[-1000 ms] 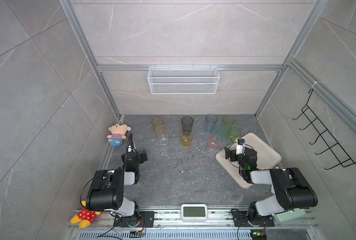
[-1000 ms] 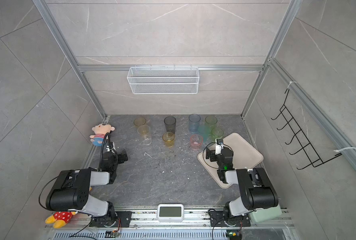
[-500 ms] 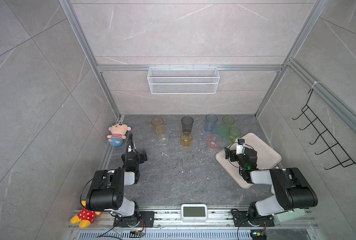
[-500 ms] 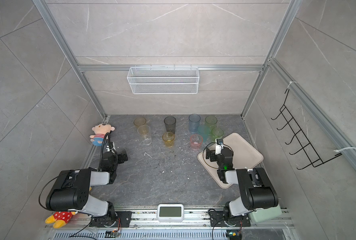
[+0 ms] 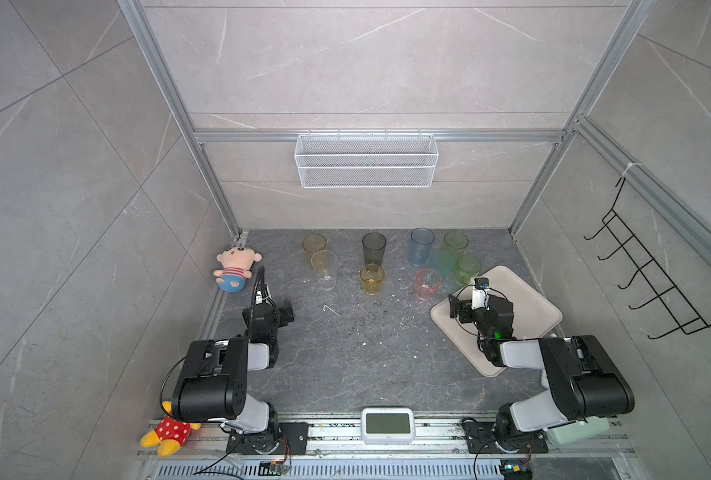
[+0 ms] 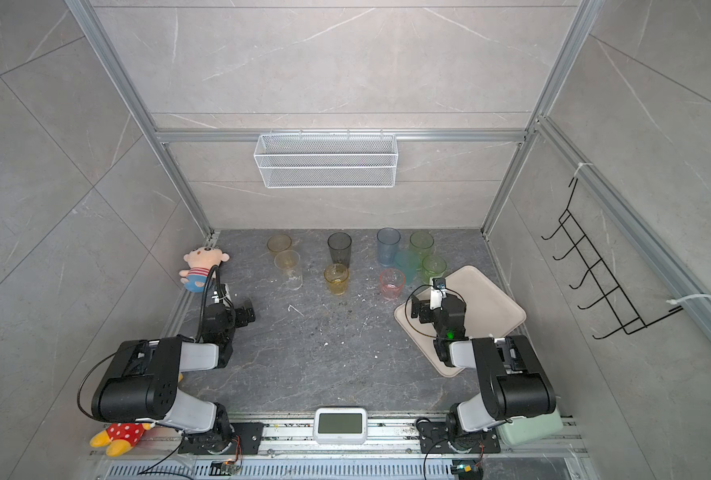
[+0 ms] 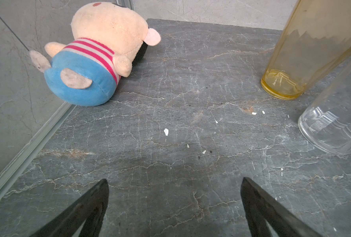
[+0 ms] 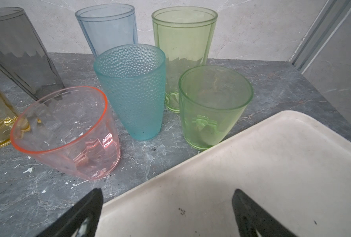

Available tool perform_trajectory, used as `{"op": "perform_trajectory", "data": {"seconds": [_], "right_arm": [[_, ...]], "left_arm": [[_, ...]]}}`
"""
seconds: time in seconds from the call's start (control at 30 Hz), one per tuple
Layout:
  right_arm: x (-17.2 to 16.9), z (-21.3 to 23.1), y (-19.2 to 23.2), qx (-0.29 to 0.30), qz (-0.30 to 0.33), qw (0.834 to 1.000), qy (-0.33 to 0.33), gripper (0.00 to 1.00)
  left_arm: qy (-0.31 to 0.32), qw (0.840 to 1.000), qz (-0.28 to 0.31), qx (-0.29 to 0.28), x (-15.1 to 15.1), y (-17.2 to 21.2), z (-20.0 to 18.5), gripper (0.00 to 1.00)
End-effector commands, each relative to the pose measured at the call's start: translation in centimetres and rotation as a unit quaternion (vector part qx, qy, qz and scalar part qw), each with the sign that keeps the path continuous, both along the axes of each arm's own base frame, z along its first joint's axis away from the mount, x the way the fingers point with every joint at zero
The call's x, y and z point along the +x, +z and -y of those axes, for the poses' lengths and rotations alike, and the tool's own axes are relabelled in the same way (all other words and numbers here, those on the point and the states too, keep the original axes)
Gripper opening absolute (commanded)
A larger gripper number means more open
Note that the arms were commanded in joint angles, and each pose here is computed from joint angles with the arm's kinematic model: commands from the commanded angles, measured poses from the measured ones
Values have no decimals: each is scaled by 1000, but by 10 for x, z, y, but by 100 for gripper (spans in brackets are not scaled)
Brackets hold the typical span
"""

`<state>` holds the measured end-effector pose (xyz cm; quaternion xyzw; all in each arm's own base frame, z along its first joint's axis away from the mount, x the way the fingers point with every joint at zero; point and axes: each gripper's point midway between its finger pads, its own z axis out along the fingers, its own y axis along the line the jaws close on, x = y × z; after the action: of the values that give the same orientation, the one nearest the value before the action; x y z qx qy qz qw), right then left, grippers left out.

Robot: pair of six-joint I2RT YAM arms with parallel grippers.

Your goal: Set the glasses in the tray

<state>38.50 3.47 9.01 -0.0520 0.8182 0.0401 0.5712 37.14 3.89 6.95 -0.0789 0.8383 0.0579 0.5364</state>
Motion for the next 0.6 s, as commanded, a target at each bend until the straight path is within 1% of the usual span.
{"op": "perform_trajectory", "data": {"seconds": [0.0, 0.17, 0.3, 0.37, 0.43, 0.5, 0.57], "right_arm": [[4, -1, 4, 1, 5, 1000, -4, 100], [2, 6, 22, 3, -2, 1000, -25, 100], [-1, 14, 34, 28, -50, 997, -60, 99], [-2, 9, 45, 46, -65, 995, -56, 99], [-5, 8, 62, 72, -66, 993, -62, 100], [-8, 9, 79, 103, -83, 988, -80, 99], [-11, 11, 91, 130, -133, 977, -107, 100]], "left_arm": [[6, 999, 32, 9, 9, 19, -5, 100], [31, 998, 50, 27, -2, 42, -7, 100], [57, 995, 65, 46, -13, 76, -7, 100], [77, 994, 75, 29, -18, 92, -6, 100], [80, 993, 86, 9, -20, 109, 0, 100], [82, 993, 87, -13, -24, 124, 8, 100], [89, 993, 66, -34, -26, 137, 16, 100]]}}
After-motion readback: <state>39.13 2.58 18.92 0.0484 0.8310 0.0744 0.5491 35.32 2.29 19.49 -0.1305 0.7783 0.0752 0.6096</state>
